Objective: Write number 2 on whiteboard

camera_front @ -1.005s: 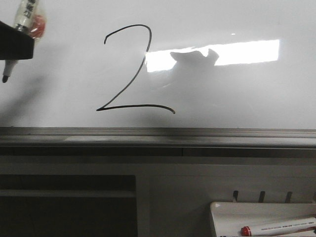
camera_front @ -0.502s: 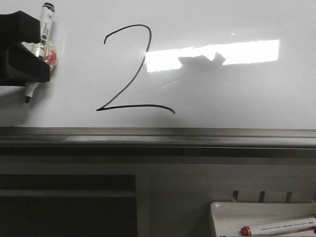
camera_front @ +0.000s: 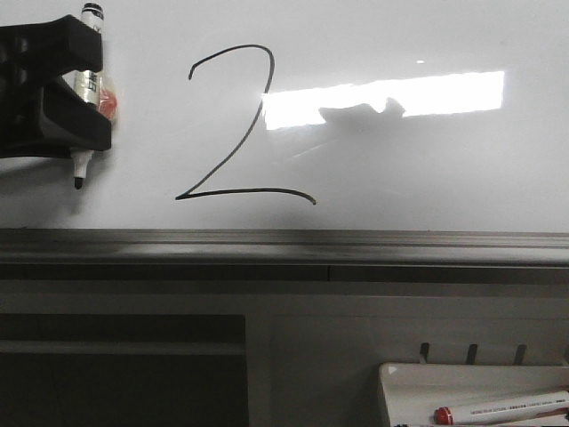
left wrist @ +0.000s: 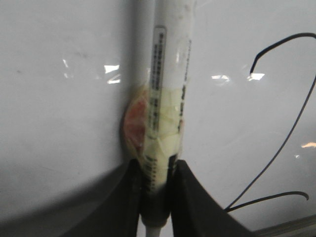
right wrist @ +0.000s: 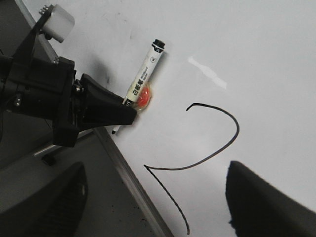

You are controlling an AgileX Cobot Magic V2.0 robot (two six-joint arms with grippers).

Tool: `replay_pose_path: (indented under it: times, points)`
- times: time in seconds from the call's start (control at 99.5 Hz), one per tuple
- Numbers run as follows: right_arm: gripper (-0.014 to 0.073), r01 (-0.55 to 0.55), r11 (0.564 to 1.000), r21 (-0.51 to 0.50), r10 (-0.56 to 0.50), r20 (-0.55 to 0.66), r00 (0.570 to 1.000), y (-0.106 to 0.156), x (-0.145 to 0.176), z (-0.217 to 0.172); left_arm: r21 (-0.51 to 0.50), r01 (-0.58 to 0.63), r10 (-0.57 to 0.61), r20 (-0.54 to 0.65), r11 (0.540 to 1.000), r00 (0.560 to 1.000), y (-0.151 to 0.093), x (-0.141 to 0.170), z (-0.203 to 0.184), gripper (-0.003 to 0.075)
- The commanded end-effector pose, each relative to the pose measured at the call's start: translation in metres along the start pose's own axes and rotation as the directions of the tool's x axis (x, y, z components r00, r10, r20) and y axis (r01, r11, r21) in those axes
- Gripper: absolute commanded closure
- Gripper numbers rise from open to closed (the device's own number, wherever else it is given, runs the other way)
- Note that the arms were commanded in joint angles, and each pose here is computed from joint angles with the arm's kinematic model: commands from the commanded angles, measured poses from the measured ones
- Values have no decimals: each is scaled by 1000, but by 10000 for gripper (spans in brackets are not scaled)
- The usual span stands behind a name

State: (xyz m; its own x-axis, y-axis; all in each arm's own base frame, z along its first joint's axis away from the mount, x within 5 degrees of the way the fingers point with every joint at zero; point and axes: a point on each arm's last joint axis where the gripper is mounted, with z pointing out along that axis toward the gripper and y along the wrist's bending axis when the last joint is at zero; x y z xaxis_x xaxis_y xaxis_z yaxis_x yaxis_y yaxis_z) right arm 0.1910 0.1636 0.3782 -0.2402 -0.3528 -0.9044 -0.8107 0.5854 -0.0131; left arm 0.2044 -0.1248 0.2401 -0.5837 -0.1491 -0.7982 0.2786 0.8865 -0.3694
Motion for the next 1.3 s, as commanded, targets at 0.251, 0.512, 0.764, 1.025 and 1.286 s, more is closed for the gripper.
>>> replay_pose_path:
  times: [0.251, 0.512, 0.764, 1.025, 1.286]
  points:
    - [83, -17, 1000, 22, 15, 91, 996, 0, -16, -12, 12, 33, -34, 68, 999, 997, -4, -13, -1, 367]
    - [83, -16, 1000, 19, 14, 90, 996, 0, -16, -13, 31, 27, -30, 88, 999, 996, -6, -17, -10, 323]
    - [183, -33, 999, -26, 34, 44, 998, 5, -11, -18, 107, 0, -13, 119, 994, 993, -15, -26, -53, 397]
    - [655, 15, 998, 65, -24, 136, 990, 12, 3, -52, 138, -240, 159, 435, 961, 886, -18, -40, -132, 741]
    - [655, -41, 976, 214, -37, 349, 937, 25, 61, -101, 58, -408, 288, 619, 911, 731, -1, -10, -184, 741]
